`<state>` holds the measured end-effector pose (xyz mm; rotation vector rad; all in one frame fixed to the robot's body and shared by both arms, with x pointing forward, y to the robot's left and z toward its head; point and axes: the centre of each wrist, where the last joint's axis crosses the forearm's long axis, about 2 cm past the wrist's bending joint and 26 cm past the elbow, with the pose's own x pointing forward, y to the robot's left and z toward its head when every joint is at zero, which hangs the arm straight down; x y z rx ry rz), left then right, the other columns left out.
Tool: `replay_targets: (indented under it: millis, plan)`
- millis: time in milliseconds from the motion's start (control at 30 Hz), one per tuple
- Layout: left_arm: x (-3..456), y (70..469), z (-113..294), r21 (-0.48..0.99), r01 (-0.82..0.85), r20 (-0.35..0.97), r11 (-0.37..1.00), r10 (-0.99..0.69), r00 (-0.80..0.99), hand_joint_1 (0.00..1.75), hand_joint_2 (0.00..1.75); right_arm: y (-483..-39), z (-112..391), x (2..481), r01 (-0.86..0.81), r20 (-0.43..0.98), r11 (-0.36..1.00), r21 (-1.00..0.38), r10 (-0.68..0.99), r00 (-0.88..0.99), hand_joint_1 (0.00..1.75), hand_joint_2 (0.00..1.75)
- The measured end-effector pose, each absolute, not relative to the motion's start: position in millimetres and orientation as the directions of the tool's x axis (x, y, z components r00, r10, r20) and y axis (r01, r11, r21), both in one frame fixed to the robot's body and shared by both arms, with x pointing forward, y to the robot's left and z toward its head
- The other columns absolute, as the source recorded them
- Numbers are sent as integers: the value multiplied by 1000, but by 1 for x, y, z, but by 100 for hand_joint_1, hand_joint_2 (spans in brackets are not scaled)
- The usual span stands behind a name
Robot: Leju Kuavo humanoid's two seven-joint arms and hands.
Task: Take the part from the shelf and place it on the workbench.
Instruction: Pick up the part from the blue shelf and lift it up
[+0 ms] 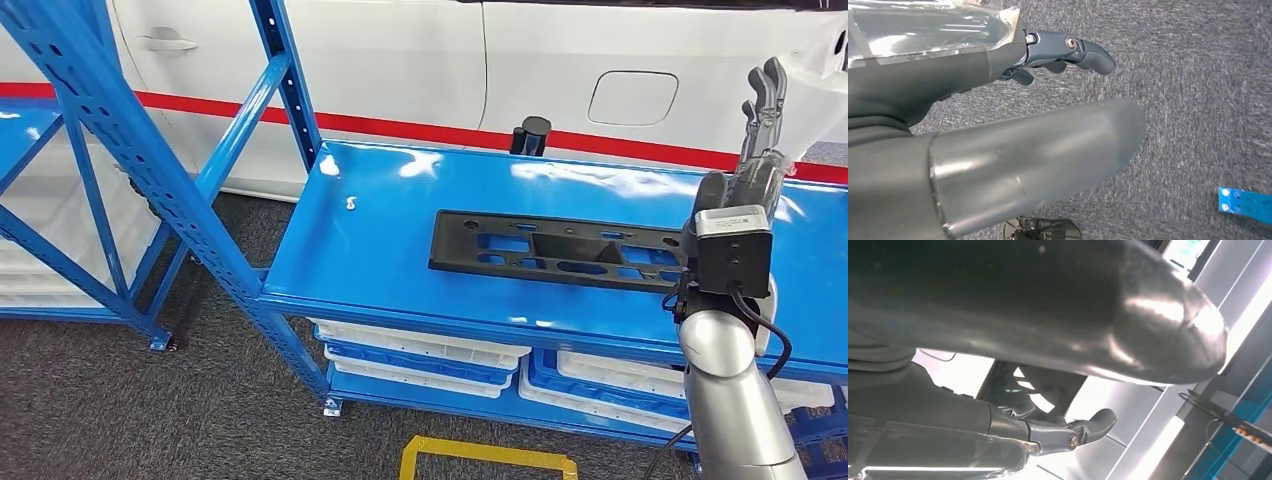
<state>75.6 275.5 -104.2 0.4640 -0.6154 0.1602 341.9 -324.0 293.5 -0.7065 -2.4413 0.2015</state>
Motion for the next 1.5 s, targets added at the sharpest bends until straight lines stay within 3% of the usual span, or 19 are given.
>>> replay_targets:
  millis: [1500]
  plan:
    - [76,278,-104,363,-252,585,897,-9,811,0,0,-326,286,351,477,486,822,-311,569,-664,0,0]
